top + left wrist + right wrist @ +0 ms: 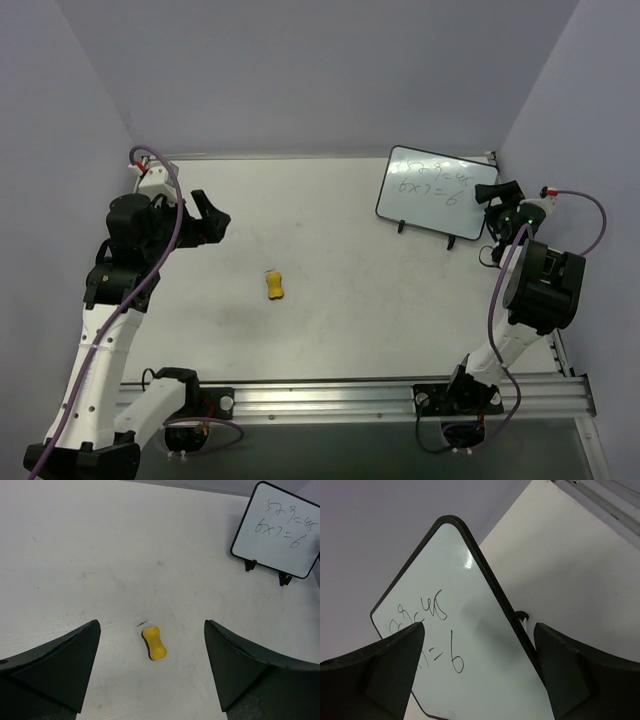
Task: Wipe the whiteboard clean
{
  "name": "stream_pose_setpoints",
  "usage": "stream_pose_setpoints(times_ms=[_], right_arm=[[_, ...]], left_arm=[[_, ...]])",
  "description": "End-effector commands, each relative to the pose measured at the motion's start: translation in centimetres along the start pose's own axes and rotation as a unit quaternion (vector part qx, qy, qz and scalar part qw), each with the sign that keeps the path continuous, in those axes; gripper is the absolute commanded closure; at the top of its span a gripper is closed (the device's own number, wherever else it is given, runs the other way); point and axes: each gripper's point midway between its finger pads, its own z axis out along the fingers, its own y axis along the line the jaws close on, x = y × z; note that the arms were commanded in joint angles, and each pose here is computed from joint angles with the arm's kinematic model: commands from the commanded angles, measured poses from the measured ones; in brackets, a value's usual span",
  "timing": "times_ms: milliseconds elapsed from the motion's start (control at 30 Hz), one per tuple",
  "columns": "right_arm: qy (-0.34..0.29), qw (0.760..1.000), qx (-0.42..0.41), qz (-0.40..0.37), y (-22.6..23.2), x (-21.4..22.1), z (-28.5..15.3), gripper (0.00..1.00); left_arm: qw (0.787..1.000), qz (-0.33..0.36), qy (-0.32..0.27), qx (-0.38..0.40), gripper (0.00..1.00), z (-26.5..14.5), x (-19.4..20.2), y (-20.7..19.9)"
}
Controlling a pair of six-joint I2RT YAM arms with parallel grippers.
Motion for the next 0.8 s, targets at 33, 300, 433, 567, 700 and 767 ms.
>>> stream_pose_setpoints(times_ms=[33, 300, 433, 567, 700, 767], right_arm=[[-0.045, 0.996, -0.071, -0.019, 3.9, -2.9, 0.2, 0.15], [-0.044, 0.994, -0.101, 0.002, 4.1, -2.0, 0.0, 0.22], [-0.037, 0.993, -0.112, 0.023, 3.7, -0.9, 0.3, 0.27], [-0.03, 0.993, -0.11, 0.029, 3.1, -0.1, 0.3, 0.28], [-0.028, 0.993, -0.109, 0.031, 2.7, 0.2, 0.1, 0.28], [-0.028, 0.993, -0.111, 0.03, 2.8, 0.4, 0.0, 0.29]], left_arm=[[1.0, 0.005, -0.022, 0.016, 0.06, 0.2, -1.1, -0.7], [1.0, 0.003, -0.019, 0.02, 0.06, 0.4, -1.0, -0.8], [1.0, 0.004, -0.018, 0.019, 0.06, 0.5, -0.9, -0.8], [1.0, 0.003, -0.016, 0.019, 0.06, 0.6, -0.8, -0.8], [1.0, 0.002, -0.014, 0.019, 0.06, 0.7, -0.7, -0.8], [1.0, 0.002, -0.015, 0.019, 0.06, 0.7, -0.7, -0.8]])
